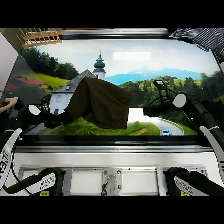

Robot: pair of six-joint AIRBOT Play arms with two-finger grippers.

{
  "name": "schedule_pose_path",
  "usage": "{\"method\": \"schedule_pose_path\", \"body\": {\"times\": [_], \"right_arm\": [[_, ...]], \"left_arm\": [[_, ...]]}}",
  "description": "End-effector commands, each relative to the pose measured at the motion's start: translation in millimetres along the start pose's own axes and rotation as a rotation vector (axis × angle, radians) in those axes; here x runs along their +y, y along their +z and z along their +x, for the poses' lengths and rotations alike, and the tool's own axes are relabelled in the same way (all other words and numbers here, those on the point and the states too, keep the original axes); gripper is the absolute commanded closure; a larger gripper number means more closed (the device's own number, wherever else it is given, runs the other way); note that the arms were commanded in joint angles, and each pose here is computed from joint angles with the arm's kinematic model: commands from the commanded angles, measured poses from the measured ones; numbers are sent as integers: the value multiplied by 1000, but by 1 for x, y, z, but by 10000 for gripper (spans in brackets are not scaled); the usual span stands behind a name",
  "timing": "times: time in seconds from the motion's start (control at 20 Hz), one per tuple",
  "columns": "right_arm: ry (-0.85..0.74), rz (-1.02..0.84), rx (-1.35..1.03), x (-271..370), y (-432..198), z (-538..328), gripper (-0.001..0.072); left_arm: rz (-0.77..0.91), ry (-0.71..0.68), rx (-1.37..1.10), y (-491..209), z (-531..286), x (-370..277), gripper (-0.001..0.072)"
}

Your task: Fold the clothes and pants, and hang the long-sleeved shirts on hangers.

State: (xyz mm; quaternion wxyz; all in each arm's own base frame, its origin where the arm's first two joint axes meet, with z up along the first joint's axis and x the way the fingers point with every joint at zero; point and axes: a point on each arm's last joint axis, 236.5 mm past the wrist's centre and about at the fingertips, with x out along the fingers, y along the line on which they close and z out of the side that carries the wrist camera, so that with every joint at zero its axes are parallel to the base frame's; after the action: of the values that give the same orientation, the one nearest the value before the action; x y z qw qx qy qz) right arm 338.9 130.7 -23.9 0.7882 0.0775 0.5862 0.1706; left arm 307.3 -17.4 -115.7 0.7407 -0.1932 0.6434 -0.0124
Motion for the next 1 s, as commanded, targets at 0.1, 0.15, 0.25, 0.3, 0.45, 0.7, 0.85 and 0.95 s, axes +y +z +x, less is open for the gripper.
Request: {"method": "schedule_pose_path", "body": {"times": [0.1, 0.15, 0.25, 0.3, 0.45, 0.7, 0.85, 0.95], "right_arm": [[18, 39, 78, 9, -13, 30, 690], [38, 52, 97, 15, -16, 37, 668], [102, 99, 145, 34, -25, 53, 153], [136, 129, 170, 44, -30, 64, 58], [205, 200, 216, 71, -40, 97, 58], [232, 202, 204, 104, -47, 126, 60], [237, 179, 179, 116, -46, 129, 520], [237, 173, 166, 118, -43, 129, 693]], "left_arm": [[-30, -25, 4, 2, 17, 0, 528], [-33, -26, 0, 3, 16, 1, 700], [-28, -27, -23, 6, 9, 0, 705], [-20, -28, -44, 10, 3, -2, 704], [-1, -33, -100, 18, -13, -7, 705], [19, -39, -152, 25, -28, -13, 704], [20, -42, -156, 25, -30, -14, 704], [21, -45, -142, 22, -30, -15, 705]]}}
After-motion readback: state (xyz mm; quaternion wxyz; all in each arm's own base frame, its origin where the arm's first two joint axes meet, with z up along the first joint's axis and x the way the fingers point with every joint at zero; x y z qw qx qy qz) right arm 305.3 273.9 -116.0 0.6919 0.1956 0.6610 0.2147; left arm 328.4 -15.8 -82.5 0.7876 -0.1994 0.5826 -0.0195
